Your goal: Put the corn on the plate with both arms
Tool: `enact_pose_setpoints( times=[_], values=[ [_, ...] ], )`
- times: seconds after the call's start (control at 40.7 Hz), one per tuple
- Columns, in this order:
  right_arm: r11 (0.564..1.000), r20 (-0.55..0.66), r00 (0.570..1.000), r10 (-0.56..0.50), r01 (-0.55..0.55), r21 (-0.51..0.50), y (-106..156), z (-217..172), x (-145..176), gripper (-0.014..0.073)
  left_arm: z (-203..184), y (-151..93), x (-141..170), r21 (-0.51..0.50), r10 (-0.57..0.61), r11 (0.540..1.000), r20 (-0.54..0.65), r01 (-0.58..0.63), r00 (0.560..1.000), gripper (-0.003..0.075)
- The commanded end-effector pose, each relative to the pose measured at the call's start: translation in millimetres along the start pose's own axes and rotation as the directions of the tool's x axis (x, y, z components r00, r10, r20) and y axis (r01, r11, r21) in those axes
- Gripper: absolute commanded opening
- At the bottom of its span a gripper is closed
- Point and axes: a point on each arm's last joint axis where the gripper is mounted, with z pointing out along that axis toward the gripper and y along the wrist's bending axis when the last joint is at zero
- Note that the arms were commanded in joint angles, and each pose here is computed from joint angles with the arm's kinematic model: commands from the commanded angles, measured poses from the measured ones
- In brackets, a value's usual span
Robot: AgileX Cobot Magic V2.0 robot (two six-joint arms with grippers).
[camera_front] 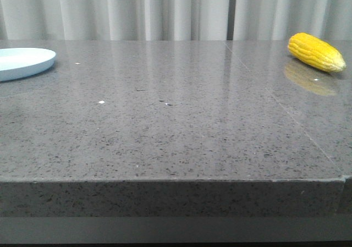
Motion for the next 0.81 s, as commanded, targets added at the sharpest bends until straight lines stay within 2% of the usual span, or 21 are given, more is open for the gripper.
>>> enact_pose_setpoints(
  times=[0.0,0.172,0.418,0.639,0.786],
  values=[
    [1.000,0.106,0.994,-0.022,0.022,0.001,0.5,-4.2,-15.5,0.0542,-2.1,2.3,-25.0,-0.019,0.024,1.000,0.044,-0.023,0.999,0.0545],
    [1.000,0.106,0.994,-0.022,0.022,0.001,0.5,-4.2,-15.5,0.0542,14.1,13.2,-50.8,-0.081,0.060,0.995,-0.032,-0.062,0.998,0.0545],
    [1.000,0.106,0.994,-0.022,0.022,0.001,0.5,-4.2,-15.5,0.0542,53.3,62.0,-84.9,-0.146,-0.121,0.984,-0.156,0.099,0.980,0.0545],
    [1.000,0.106,0.994,-0.022,0.022,0.001,0.5,-4.2,-15.5,0.0542,87.5,90.6,-100.2,0.038,-0.211,0.975,-0.148,0.219,0.966,0.0545],
    [1.000,0.106,0.994,-0.022,0.022,0.001,0.5,-4.2,-15.5,0.0542,109.5,101.3,-108.0,0.039,-0.240,0.968,-0.136,0.248,0.961,0.0545]
  ],
)
